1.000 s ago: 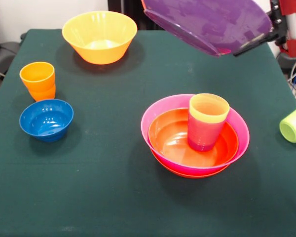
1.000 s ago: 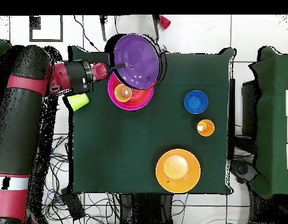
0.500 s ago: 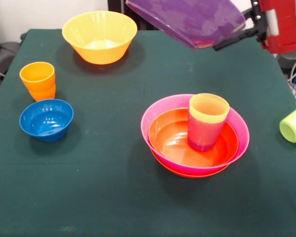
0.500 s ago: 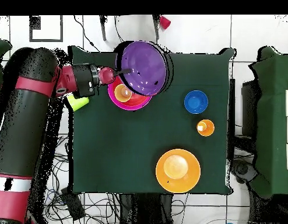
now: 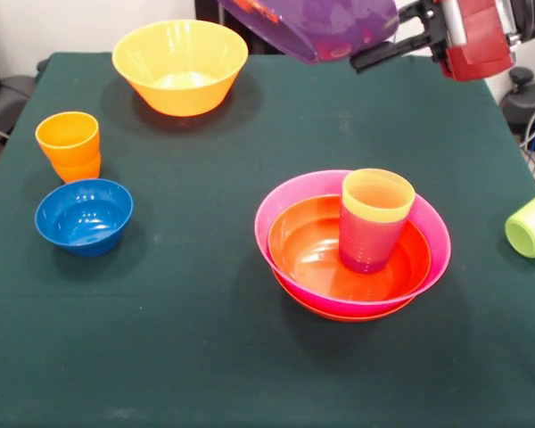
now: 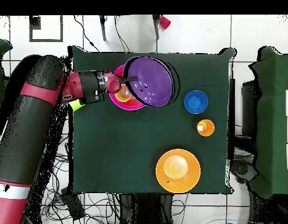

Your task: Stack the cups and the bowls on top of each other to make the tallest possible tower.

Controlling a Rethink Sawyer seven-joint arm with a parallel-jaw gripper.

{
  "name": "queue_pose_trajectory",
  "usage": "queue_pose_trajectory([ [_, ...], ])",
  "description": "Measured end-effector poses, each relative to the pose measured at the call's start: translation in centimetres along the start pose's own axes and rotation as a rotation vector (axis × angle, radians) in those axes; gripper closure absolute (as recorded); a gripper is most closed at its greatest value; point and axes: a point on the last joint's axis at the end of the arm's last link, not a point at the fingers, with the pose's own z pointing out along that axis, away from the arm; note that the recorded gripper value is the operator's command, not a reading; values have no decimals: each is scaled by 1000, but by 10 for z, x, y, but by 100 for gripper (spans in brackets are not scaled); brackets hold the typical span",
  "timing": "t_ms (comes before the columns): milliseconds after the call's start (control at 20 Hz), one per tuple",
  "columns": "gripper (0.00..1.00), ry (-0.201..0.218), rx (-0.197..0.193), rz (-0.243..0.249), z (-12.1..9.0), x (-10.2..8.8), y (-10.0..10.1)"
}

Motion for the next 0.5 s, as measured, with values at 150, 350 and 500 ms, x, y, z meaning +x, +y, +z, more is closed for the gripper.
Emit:
queue_pose_trajectory([
  [150, 100, -44, 9, 133, -1, 0, -2],
  [350, 100, -91, 23, 275, -6, 1, -2],
  [500, 100, -125, 32, 391, -12, 4, 1],
])
